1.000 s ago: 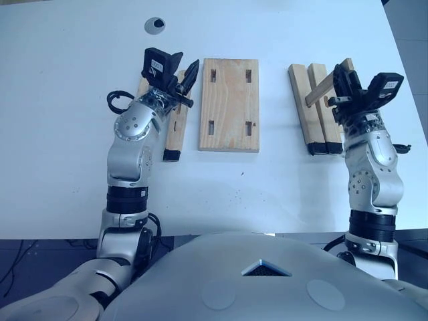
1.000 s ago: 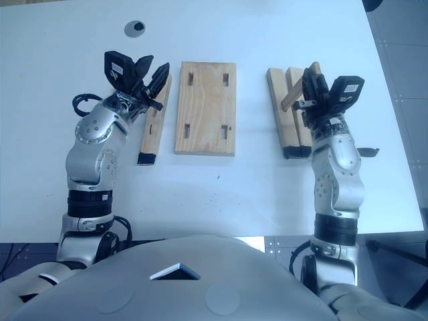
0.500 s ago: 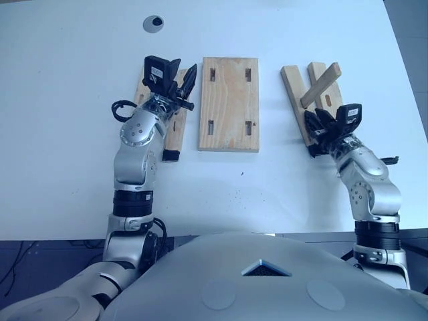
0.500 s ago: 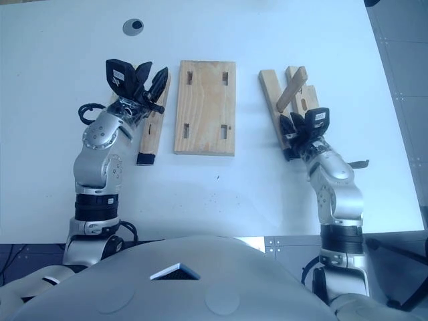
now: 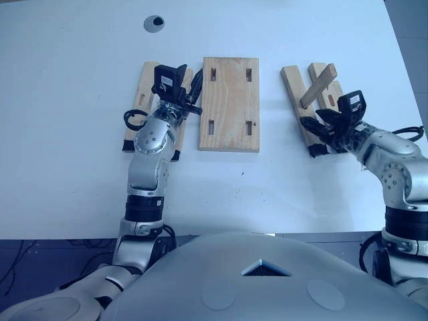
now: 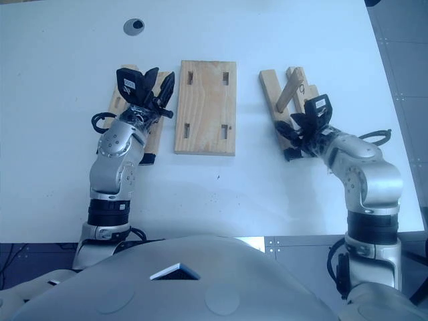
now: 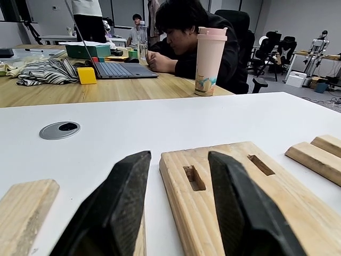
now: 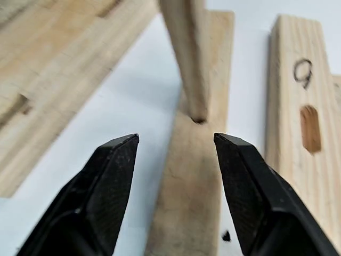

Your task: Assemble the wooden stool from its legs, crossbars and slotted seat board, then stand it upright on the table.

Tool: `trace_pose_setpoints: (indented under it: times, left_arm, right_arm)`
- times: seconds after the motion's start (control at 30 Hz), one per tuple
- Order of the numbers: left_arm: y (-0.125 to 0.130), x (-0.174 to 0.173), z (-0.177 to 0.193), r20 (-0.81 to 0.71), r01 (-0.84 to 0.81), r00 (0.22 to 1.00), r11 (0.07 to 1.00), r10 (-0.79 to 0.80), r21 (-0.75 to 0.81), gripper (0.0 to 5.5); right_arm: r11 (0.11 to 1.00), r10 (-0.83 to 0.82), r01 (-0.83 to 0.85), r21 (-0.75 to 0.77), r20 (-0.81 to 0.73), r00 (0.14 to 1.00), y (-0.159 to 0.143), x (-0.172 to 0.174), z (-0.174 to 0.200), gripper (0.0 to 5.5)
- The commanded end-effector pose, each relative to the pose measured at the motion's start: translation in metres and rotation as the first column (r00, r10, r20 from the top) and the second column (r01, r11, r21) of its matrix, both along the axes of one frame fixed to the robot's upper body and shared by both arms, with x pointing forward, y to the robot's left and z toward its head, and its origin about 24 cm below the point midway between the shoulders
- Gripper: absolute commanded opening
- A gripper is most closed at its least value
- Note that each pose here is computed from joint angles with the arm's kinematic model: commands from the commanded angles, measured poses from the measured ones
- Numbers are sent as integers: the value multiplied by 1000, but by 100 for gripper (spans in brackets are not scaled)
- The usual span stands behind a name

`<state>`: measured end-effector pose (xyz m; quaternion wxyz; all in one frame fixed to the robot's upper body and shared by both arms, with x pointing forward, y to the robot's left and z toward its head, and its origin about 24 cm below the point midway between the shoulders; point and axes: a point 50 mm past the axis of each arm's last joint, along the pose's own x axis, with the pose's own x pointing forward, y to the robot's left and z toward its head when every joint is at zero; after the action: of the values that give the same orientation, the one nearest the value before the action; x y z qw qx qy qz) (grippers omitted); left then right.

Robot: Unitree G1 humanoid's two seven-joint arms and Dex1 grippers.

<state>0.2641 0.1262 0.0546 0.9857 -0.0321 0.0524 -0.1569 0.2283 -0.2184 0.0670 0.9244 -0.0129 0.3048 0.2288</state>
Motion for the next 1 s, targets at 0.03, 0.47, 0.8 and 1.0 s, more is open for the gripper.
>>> trace_pose_setpoints:
  times: [0.03, 0.47, 0.8, 1.0]
  left_arm:
    - [0, 4, 2, 12, -11, 1000, 1000, 11, 9, 193]
    - [0, 1, -1, 6, -11, 1000, 1000, 11, 3, 193]
    - [5, 4, 7, 32, -1, 999, 1000, 1, -20, 193]
    - [22, 7, 17, 46, -18, 999, 993, 24, -118, 193]
  right_arm:
    - [995, 1, -4, -98, -27, 1000, 3, -3, -9, 261]
    - [988, -14, 7, -154, -46, 999, -4, -6, -15, 330]
    - [989, -2, -25, -145, -180, 984, -9, -20, -41, 249]
    - [995, -45, 34, -97, -112, 993, -2, -17, -37, 203]
